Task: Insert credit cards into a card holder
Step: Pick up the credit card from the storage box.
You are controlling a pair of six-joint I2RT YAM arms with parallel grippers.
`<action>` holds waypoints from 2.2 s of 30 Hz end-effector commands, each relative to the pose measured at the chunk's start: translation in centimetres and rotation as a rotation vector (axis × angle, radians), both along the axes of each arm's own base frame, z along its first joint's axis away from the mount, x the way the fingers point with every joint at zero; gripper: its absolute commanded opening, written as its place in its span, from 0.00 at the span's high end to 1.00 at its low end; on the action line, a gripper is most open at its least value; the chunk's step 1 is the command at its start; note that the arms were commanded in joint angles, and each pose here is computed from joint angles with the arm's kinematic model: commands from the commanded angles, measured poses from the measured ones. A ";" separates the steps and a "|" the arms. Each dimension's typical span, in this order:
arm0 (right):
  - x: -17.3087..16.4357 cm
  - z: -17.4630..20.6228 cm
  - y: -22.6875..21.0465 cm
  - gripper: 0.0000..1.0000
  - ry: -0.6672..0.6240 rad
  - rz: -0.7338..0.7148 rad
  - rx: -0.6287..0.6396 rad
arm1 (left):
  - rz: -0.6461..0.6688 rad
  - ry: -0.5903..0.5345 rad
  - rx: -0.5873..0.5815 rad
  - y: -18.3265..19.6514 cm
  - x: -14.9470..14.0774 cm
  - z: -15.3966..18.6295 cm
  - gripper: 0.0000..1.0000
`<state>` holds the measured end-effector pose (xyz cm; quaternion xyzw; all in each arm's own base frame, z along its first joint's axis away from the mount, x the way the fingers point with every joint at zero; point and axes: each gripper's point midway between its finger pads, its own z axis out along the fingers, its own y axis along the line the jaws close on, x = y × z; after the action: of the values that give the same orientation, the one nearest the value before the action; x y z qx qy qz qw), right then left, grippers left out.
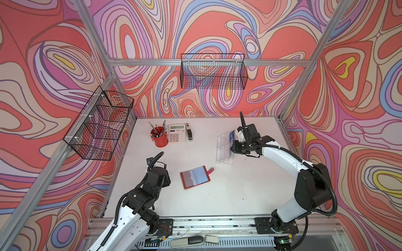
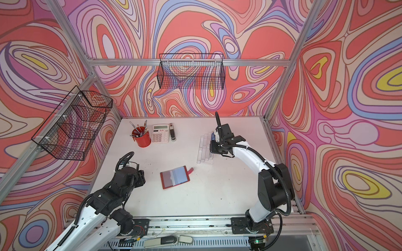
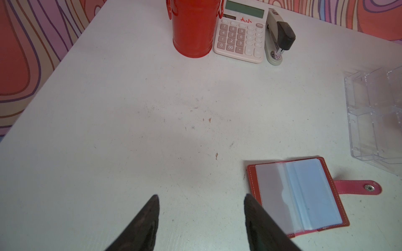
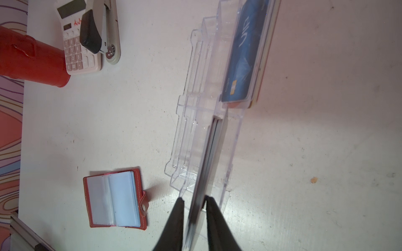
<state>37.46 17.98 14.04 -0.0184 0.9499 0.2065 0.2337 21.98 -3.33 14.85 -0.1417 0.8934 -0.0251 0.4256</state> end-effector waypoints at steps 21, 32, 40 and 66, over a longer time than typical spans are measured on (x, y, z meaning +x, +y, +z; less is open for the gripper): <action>-0.1 2.5 -1.2 0.90 -0.067 -0.017 -0.046 | 0.021 0.018 0.018 0.5 -0.4 -0.5 0.36; -0.1 2.5 -1.2 0.89 -0.069 -0.016 -0.044 | 0.021 0.016 0.018 0.5 -0.3 -0.5 0.36; -0.1 2.3 -1.2 0.91 -0.067 -0.013 -0.042 | 0.021 0.017 0.019 0.5 -0.3 -0.5 0.36; -3.9 9.5 -0.8 1.00 -0.348 -0.094 0.077 | 0.011 -0.018 -0.243 -1.8 -1.2 0.6 0.28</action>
<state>34.13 15.11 23.53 0.0034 0.8987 0.1986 0.3910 21.17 -4.40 15.69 -0.1744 0.8819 -0.0970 0.4271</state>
